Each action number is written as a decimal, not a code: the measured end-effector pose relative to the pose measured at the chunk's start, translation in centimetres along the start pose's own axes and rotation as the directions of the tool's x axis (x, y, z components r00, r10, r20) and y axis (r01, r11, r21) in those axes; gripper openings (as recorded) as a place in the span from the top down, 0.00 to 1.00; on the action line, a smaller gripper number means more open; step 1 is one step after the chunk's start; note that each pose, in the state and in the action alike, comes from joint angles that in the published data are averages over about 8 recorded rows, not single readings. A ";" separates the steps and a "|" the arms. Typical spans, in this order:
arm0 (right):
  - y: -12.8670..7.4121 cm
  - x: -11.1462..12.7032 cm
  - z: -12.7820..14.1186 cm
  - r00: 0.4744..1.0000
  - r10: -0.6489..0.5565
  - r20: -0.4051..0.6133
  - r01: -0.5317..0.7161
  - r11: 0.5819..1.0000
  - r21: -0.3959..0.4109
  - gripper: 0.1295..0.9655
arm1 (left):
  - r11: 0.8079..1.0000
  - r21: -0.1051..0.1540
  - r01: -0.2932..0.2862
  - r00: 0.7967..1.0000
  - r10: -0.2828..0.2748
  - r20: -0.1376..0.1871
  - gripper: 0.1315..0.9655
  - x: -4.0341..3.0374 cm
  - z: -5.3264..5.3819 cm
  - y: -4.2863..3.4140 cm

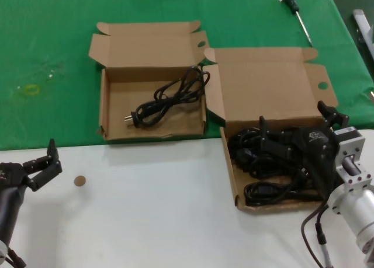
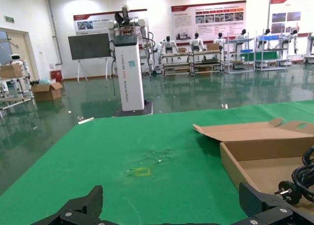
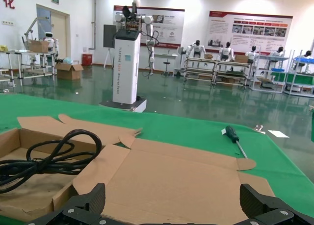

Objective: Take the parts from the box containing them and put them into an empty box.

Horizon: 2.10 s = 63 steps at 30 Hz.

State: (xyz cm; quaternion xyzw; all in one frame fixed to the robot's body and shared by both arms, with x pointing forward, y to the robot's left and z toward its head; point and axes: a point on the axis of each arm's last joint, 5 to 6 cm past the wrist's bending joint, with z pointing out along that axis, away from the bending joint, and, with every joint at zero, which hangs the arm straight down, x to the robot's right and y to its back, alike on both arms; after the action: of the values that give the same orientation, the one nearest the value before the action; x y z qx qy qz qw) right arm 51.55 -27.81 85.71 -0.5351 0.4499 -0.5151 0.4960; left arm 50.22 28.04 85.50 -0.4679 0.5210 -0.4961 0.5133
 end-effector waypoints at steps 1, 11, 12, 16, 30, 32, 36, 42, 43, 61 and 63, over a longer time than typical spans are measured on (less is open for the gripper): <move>0.0 0.0 0.0 1.000 0.000 0.000 0.000 1.000 0.000 0.00 | 1.000 0.000 0.000 1.000 0.000 0.000 0.00 0.00 0.0 0.00; 0.0 0.0 0.0 1.000 0.000 0.000 0.000 1.000 0.000 0.00 | 1.000 0.000 0.000 1.000 0.000 0.000 0.00 0.00 0.0 0.00; 0.0 0.0 0.0 1.000 0.000 0.000 0.000 1.000 0.000 0.00 | 1.000 0.000 0.000 1.000 0.000 0.000 0.00 0.00 0.0 0.00; 0.0 0.0 0.0 1.000 0.000 0.000 0.000 1.000 0.000 0.00 | 1.000 0.000 0.000 1.000 0.000 0.000 0.00 0.00 0.0 0.00; 0.0 0.0 0.0 1.000 0.000 0.000 0.000 1.000 0.000 0.00 | 1.000 0.000 0.000 1.000 0.000 0.000 0.00 0.00 0.0 0.00; 0.0 0.0 0.0 1.000 0.000 0.000 0.000 1.000 0.000 0.00 | 1.000 0.000 0.000 1.000 0.000 0.000 0.00 0.00 0.0 0.00; 0.0 0.0 0.0 1.000 0.000 0.000 0.000 1.000 0.000 0.00 | 1.000 0.000 0.000 1.000 0.000 0.000 0.00 0.00 0.0 0.00; 0.0 0.0 0.0 1.000 0.000 0.000 0.000 1.000 0.000 0.00 | 1.000 0.000 0.000 1.000 0.000 0.000 0.00 0.00 0.0 0.00; 0.0 0.0 0.0 1.000 0.000 0.000 0.000 1.000 0.000 0.00 | 1.000 0.000 0.000 1.000 0.000 0.000 0.00 0.00 0.0 0.00; 0.0 0.0 0.0 1.000 0.000 0.000 0.000 1.000 0.000 0.00 | 1.000 0.000 0.000 1.000 0.000 0.000 0.00 0.00 0.0 0.00; 0.0 0.0 0.0 1.000 0.000 0.000 0.000 1.000 0.000 0.00 | 1.000 0.000 0.000 1.000 0.000 0.000 0.00 0.00 0.0 0.00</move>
State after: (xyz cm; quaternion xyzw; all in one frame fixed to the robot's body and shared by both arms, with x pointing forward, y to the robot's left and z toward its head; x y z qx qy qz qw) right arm 51.55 -27.81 85.71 -0.5351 0.4499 -0.5151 0.4960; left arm 50.22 28.04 85.50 -0.4679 0.5210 -0.4961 0.5133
